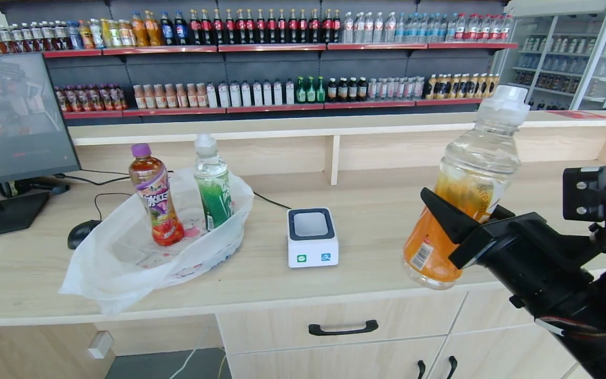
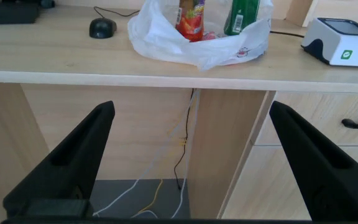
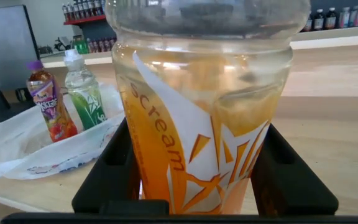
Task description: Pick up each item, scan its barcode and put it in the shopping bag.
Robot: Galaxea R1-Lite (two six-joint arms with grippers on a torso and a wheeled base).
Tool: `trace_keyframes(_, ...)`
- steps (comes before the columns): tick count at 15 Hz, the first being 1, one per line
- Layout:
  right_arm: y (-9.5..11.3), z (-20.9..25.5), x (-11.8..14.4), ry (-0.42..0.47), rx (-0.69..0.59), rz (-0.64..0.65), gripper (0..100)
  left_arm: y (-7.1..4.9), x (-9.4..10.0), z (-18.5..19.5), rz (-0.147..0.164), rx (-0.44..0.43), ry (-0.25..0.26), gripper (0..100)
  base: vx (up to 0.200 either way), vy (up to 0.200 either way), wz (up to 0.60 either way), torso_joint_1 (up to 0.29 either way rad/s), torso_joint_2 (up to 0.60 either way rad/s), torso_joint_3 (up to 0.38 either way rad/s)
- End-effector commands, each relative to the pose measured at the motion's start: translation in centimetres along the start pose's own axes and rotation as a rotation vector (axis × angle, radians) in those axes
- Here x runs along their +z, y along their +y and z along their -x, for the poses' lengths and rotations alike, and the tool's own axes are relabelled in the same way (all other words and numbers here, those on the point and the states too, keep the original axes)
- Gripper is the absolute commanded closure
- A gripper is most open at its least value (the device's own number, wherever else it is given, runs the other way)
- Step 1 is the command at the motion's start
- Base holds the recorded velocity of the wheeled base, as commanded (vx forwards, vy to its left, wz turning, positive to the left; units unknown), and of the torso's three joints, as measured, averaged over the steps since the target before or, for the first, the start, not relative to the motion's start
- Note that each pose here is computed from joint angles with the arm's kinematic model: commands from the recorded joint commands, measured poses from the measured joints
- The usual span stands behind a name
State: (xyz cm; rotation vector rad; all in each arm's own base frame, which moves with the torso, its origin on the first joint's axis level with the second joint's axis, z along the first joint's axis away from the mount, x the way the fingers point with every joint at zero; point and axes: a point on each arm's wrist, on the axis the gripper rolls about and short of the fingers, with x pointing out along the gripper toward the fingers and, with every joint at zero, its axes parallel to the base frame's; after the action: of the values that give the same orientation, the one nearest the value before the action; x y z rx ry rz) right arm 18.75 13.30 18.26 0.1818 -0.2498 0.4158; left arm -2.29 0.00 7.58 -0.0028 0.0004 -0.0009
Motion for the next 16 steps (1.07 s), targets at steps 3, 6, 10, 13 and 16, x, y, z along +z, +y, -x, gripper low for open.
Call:
trace_keyframes(3,-0.2,0.1,-0.2,0.009,-0.012,0.007,100,0.0,0.0,0.0,0.000,0.001,0.000,0,0.000,0.200,0.00,0.001,0.00,0.001)
trace_keyframes(6,0.3,1.0,-0.5,0.035,0.015,0.006,100,0.0,0.0,0.0,-0.001,-0.001,0.000,0,0.000,0.200,0.00,0.004,0.00,0.005)
trace_keyframes(10,0.6,0.0,-1.3,0.053,0.016,0.029,100,0.0,0.0,0.0,-0.003,-0.001,0.000,0,0.000,0.200,0.00,0.001,0.00,0.005)
trace_keyframes(13,0.5,-1.0,-1.3,0.037,0.007,0.082,100,0.0,0.0,0.0,-0.003,0.001,0.000,0,0.000,0.000,0.00,0.000,0.00,0.000)
trace_keyframes(16,0.3,-2.0,-1.7,0.035,0.021,0.229,100,0.0,0.0,0.0,-0.004,-0.001,0.001,0,0.000,0.000,0.00,0.000,0.00,0.000)
